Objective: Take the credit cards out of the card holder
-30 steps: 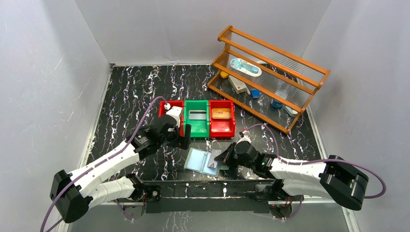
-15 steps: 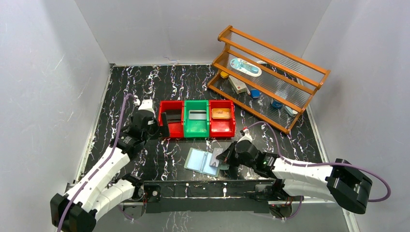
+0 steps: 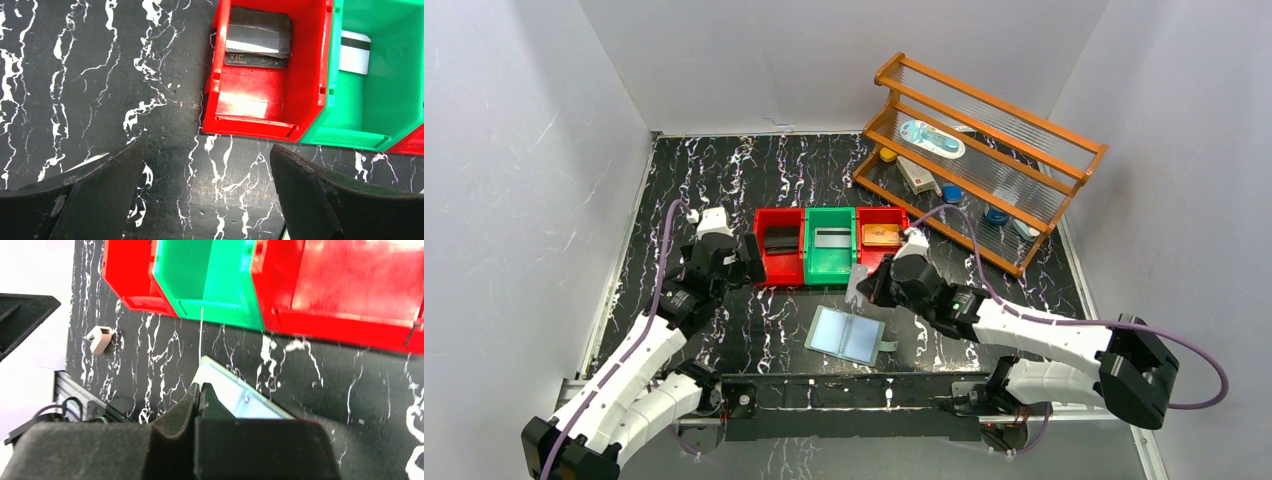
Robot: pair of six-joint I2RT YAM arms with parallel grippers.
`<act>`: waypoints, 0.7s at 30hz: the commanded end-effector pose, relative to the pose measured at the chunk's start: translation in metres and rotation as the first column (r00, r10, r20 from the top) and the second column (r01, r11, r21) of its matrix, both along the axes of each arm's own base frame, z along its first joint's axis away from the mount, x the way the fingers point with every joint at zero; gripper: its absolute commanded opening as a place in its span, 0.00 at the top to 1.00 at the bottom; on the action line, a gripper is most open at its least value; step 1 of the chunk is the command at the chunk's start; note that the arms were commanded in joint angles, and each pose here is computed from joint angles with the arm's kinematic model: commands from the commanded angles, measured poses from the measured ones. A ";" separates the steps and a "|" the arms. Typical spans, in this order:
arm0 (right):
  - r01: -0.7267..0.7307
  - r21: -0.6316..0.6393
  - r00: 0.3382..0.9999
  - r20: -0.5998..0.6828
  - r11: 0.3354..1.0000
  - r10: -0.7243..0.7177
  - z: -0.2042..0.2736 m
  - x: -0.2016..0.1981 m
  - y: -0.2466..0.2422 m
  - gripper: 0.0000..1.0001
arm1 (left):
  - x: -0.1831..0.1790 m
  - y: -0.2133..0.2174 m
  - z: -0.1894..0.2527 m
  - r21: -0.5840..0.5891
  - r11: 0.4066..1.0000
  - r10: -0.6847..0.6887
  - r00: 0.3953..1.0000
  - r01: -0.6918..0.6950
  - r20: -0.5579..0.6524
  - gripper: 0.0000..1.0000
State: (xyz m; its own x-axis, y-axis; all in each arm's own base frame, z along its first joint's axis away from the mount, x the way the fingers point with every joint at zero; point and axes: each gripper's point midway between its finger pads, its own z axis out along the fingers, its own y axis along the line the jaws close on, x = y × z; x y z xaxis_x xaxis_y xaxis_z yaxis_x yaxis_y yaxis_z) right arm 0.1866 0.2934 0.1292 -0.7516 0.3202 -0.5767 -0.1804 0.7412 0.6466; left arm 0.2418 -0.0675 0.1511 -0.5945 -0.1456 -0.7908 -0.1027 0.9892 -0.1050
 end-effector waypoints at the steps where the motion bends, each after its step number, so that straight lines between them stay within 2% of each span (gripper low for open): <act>1: -0.051 -0.123 0.976 0.205 0.991 0.076 0.036 0.028 0.012 1.00 | 0.000 0.016 0.014 0.025 0.997 0.069 0.996 -0.071 0.053 0.02; 6: -0.108 -0.344 0.915 0.331 0.933 0.229 0.043 0.056 0.031 1.00 | -0.001 0.021 0.016 0.036 0.995 0.089 0.994 -0.092 0.065 0.02; 9: -0.158 -0.499 0.859 0.357 0.852 0.368 0.043 0.069 0.043 1.00 | -0.002 0.022 0.017 0.031 0.995 0.092 0.993 -0.095 0.070 0.02; 12: -0.137 -0.622 0.811 0.377 0.771 0.448 0.044 0.089 0.050 1.00 | -0.005 0.027 0.019 0.037 0.992 0.117 0.990 -0.120 0.076 0.02; 16: -0.147 -0.747 0.712 0.375 0.648 0.594 0.039 0.105 0.065 1.00 | -0.006 0.029 0.021 0.032 0.992 0.122 0.989 -0.126 0.088 0.02; 17: -0.151 -0.794 0.678 0.350 0.589 0.646 0.031 0.110 0.068 1.00 | -0.006 0.028 0.021 0.030 0.992 0.119 0.989 -0.122 0.086 0.02; 21: -0.083 -0.908 0.666 0.257 0.411 0.701 0.009 0.133 0.063 1.00 | -0.005 0.025 0.019 0.030 0.994 0.105 0.992 -0.108 0.074 0.02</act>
